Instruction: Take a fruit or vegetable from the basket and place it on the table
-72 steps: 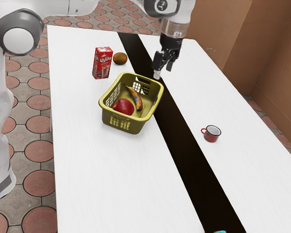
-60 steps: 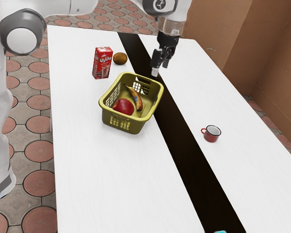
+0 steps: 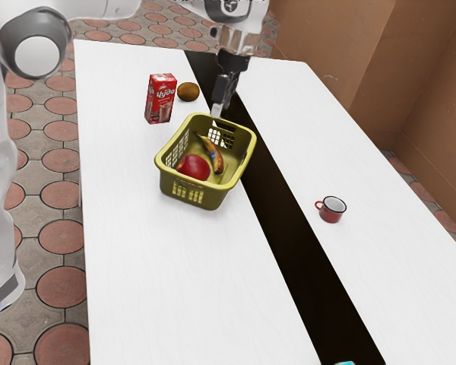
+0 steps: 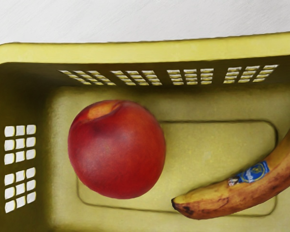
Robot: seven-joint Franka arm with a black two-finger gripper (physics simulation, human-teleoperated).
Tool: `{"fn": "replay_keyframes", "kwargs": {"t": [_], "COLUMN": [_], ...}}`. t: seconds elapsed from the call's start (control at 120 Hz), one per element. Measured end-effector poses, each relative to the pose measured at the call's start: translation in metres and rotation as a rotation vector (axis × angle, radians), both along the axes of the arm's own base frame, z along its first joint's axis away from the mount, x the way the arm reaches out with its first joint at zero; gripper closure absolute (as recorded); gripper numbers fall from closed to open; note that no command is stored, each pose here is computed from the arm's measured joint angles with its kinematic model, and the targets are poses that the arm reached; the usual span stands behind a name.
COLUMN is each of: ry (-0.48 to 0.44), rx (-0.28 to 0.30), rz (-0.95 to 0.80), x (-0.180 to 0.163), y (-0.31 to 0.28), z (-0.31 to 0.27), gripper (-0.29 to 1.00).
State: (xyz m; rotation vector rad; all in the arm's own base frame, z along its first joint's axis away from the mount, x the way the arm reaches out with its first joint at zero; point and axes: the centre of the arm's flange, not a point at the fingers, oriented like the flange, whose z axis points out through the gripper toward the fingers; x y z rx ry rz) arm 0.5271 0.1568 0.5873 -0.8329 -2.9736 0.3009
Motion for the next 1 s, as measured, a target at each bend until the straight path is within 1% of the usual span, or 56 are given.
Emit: {"fn": "replay_keyframes", "kwargs": {"t": [0.075, 0.15, 0.242, 0.317, 0.392, 0.467, 0.558, 0.633, 0.683, 0.883, 0.942, 1.0], "ry": [0.004, -0.003, -0.031, -0.049, -0.068, -0.086, -0.108, -0.118, -0.123, -0.139, -0.142, -0.153], "rx": [-0.019, -0.026, -0.016, -0.007, 0.000, 0.004, 0.000, -0.016, -0.022, -0.024, -0.034, -0.043], "rz": [0.040, 0.081, 0.122, 0.130, 0.112, 0.069, -0.012, -0.094, -0.126, -0.080, -0.083, -0.079], "x": [-0.010, -0.019, -0.024, -0.021, -0.014, -0.004, 0.008, 0.008, 0.007, -0.002, -0.011, -0.028], "y": [0.017, 0.034, 0.051, 0.052, 0.040, 0.015, -0.030, -0.076, -0.094, -0.072, -0.074, -0.073], "z": [-0.016, -0.029, -0.034, -0.039, -0.041, -0.040, -0.036, -0.037, -0.037, -0.044, -0.048, -0.050], "gripper": [0.00, 0.00, 0.00, 0.00, 0.00, 0.00, 0.00, 0.00, 0.00, 0.00, 0.00, 0.00]}}
